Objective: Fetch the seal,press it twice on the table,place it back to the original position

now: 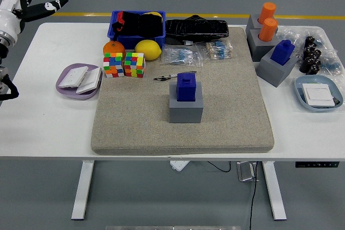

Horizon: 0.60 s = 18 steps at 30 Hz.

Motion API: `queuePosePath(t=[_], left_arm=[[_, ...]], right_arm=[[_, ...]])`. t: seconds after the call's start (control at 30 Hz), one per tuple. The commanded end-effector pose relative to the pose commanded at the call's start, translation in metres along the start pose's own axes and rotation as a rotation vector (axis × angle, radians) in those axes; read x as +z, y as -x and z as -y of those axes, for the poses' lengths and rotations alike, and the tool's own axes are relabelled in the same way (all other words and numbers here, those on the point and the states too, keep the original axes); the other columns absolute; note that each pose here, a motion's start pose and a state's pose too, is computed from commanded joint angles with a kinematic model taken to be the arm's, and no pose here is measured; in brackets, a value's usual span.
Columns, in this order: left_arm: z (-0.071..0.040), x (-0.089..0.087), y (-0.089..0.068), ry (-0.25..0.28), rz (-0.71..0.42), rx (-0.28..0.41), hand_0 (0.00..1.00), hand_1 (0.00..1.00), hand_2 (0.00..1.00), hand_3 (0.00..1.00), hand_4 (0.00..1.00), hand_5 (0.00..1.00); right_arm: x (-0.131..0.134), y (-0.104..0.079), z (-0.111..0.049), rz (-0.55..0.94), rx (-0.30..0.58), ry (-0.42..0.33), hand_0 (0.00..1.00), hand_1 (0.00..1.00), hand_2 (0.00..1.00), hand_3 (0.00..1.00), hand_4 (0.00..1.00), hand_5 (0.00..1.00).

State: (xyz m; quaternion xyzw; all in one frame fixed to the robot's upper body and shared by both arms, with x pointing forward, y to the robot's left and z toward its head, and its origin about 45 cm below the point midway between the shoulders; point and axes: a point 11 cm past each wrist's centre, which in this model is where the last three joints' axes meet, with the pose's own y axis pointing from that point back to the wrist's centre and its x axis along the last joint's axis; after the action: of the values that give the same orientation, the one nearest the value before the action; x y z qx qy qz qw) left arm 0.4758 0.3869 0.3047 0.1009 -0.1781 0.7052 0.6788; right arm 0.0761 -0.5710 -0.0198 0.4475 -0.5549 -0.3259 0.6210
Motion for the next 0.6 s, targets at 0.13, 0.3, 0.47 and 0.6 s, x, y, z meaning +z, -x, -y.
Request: queuePosePath(t=[0.13, 0.3, 0.47, 0.6], left_arm=[[0.0004, 0.0013, 0.0005, 0.003, -0.001, -0.001, 0.902, 0.869, 0.884, 0.906, 0.9, 0.177], [0.0007, 0.0021, 0.0009, 0.005, -0.001, -0.002, 0.901, 0.869, 0.883, 0.905, 0.901, 0.177], [0.0002, 0.0018, 0.0, 0.006, -0.001, -0.001, 0.901, 0.868, 0.883, 0.905, 0.901, 0.177], [-0.0006, 0.0009, -0.0011, 0.004, 0.0, 0.0, 0.901, 0.868, 0.883, 0.905, 0.901, 0.177]], right_arm=[[0.0001, -0.0003, 0.0, 0.001, 0.001, 0.0, 0.85, 0.773, 0.774, 0.745, 0.816, 0.517], [-0.0005, -0.0008, -0.0002, 0.002, 0.002, -0.001, 0.85, 0.773, 0.774, 0.743, 0.816, 0.517], [-0.0003, -0.0003, -0.0001, -0.002, 0.0, 0.0, 0.85, 0.772, 0.774, 0.743, 0.816, 0.516], [0.001, -0.0007, -0.0001, -0.005, 0.001, 0.004, 0.85, 0.772, 0.774, 0.743, 0.816, 0.516]])
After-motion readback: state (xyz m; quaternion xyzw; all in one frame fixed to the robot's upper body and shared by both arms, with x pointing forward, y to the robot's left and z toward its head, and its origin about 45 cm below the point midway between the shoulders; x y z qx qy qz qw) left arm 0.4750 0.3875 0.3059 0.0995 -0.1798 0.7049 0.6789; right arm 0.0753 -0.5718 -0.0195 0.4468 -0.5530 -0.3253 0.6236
